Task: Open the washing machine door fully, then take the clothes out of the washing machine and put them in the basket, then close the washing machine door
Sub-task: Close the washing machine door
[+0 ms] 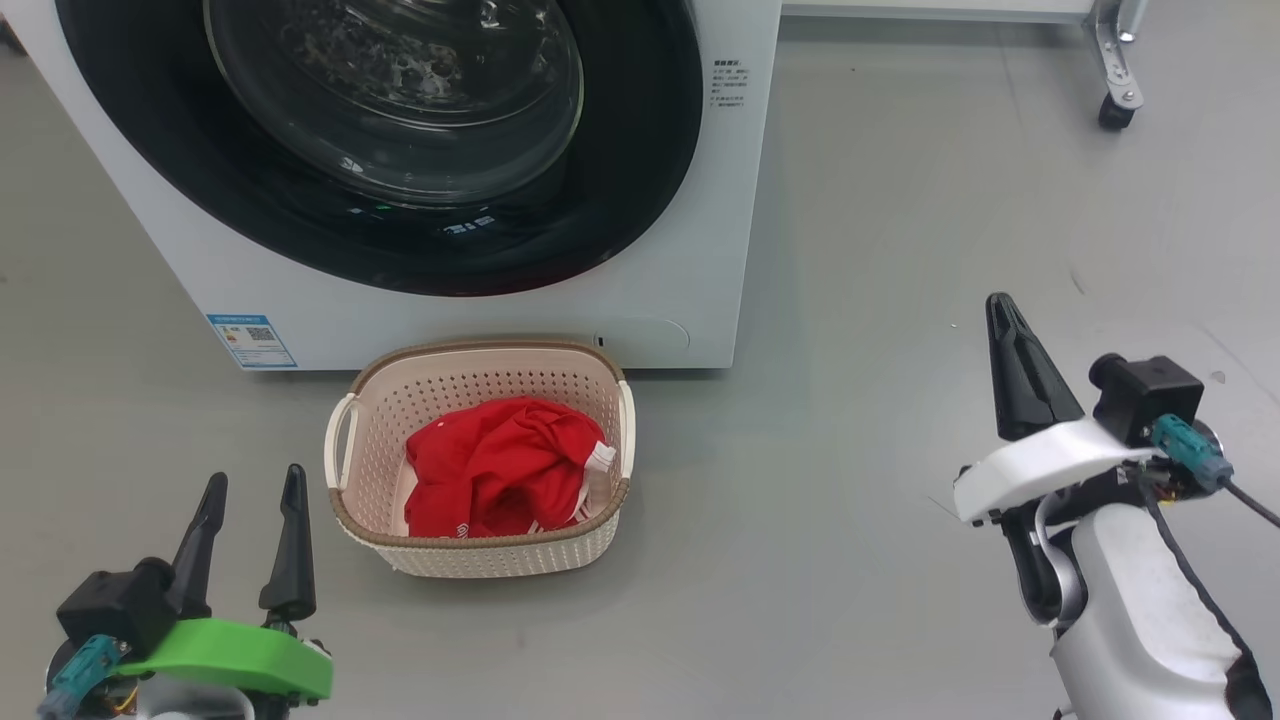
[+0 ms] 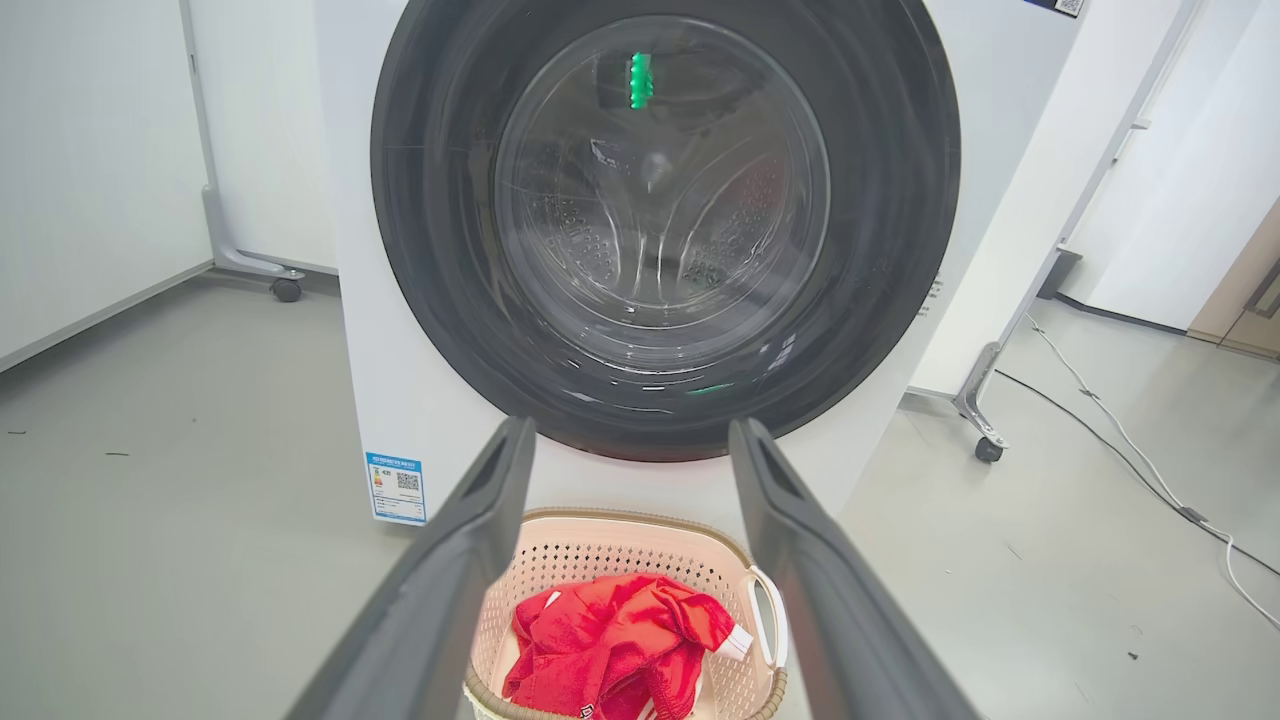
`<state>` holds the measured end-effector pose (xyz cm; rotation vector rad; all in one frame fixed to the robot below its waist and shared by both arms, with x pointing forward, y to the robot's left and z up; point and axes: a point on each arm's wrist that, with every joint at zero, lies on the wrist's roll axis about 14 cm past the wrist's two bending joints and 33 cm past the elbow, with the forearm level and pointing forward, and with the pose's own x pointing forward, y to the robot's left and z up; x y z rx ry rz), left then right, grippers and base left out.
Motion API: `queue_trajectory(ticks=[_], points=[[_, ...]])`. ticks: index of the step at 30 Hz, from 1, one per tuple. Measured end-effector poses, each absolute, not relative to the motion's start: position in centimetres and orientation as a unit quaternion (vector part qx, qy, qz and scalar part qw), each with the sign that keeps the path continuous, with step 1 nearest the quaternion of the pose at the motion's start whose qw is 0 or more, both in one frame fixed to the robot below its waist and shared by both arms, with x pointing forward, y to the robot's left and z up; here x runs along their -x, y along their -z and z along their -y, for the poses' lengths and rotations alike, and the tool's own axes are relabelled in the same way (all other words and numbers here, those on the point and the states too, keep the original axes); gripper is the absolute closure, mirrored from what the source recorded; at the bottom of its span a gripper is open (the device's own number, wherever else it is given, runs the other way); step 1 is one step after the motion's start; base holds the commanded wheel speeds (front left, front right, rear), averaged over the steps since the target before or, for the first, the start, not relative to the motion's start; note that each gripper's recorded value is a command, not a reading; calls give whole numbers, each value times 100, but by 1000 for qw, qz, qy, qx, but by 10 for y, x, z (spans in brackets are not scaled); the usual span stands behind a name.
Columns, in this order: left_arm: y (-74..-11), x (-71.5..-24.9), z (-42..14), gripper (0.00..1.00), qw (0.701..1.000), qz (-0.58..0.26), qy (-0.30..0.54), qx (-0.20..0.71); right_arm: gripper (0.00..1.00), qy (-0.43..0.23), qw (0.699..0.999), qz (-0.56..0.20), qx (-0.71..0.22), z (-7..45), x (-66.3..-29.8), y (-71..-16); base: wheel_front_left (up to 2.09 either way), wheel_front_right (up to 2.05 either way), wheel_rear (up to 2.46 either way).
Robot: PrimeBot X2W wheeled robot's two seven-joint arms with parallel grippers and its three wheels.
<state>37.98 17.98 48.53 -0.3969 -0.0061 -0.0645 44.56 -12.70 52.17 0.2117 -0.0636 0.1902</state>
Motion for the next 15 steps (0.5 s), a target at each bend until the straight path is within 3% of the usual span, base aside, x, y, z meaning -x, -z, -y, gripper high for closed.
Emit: queue_trajectory(ticks=[1,2,3,15], points=[[-486,-379,-178,0,980,4,34,197,75,-87,990,29,-107,131,-442,-519,0,0,0],[-486,-378,-177,0,980,3,36,195,17,-81,990,27,-110,134,-437,-517,0,0,0],[-486,-377,-176,0,980,2,38,194,0,-76,991,24,-112,137,-433,-514,0,0,0],[-489,-371,-168,0,981,7,50,187,0,-47,991,9,-128,151,-399,-498,0,0,0]])
